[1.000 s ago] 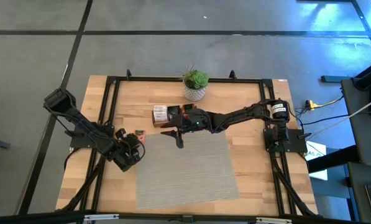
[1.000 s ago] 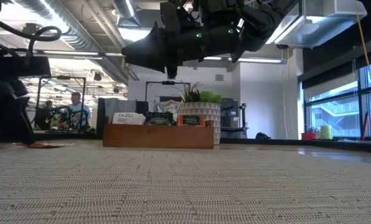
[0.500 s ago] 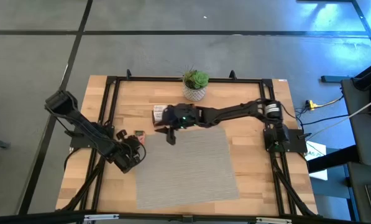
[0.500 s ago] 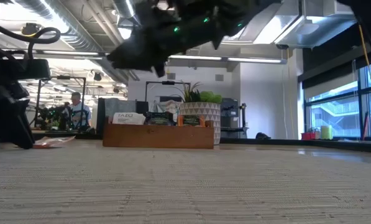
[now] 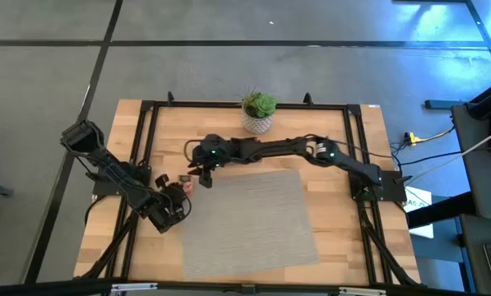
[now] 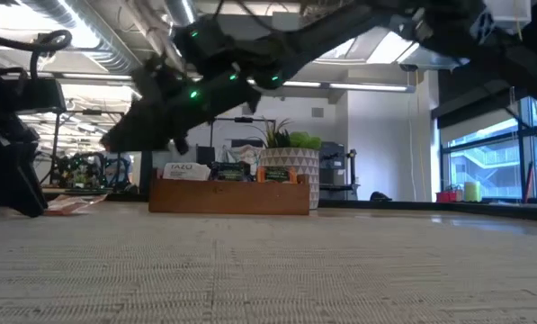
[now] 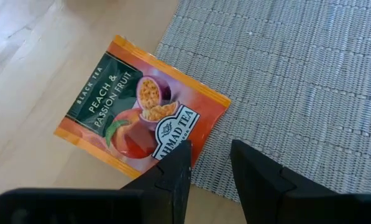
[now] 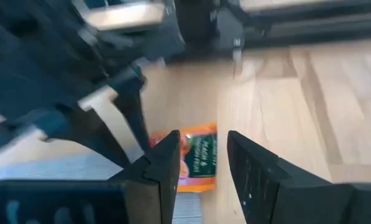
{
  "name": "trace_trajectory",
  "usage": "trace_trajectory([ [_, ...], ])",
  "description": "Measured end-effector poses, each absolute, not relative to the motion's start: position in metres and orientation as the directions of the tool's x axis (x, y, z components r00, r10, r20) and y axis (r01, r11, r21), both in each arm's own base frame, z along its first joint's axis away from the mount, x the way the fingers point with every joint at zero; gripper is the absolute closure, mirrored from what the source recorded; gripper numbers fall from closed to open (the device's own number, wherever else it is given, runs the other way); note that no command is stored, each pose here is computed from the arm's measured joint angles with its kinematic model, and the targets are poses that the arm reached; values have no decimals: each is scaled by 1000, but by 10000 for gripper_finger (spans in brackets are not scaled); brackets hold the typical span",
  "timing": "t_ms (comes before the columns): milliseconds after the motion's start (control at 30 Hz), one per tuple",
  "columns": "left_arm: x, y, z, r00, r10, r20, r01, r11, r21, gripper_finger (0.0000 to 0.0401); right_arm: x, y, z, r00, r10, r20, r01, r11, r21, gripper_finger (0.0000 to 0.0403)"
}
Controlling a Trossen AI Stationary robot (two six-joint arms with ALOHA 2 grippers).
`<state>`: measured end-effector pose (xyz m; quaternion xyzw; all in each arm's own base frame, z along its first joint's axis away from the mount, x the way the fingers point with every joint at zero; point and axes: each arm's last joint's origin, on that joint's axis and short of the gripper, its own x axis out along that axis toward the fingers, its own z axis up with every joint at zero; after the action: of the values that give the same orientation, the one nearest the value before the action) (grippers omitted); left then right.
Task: Pick & Place Tea
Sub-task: Put the orange tea bag into the right section of the wooden organizer
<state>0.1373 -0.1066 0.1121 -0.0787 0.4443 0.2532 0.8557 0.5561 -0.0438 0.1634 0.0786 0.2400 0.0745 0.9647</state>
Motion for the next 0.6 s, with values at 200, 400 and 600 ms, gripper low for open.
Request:
trace_trajectory([
  [200,137,-108,112,484,355,-800,-498,863,82,293,577,-46,147,824,186,-535,-98,977,188,267],
  [400,138,-109,108,477,376,-795,-498,860,108,290,585,-46,142,817,186,-545,-57,968,245,267],
  [600,140,-110,105,486,383,-785,-498,860,111,294,582,-50,133,785,114,-609,47,969,241,267],
])
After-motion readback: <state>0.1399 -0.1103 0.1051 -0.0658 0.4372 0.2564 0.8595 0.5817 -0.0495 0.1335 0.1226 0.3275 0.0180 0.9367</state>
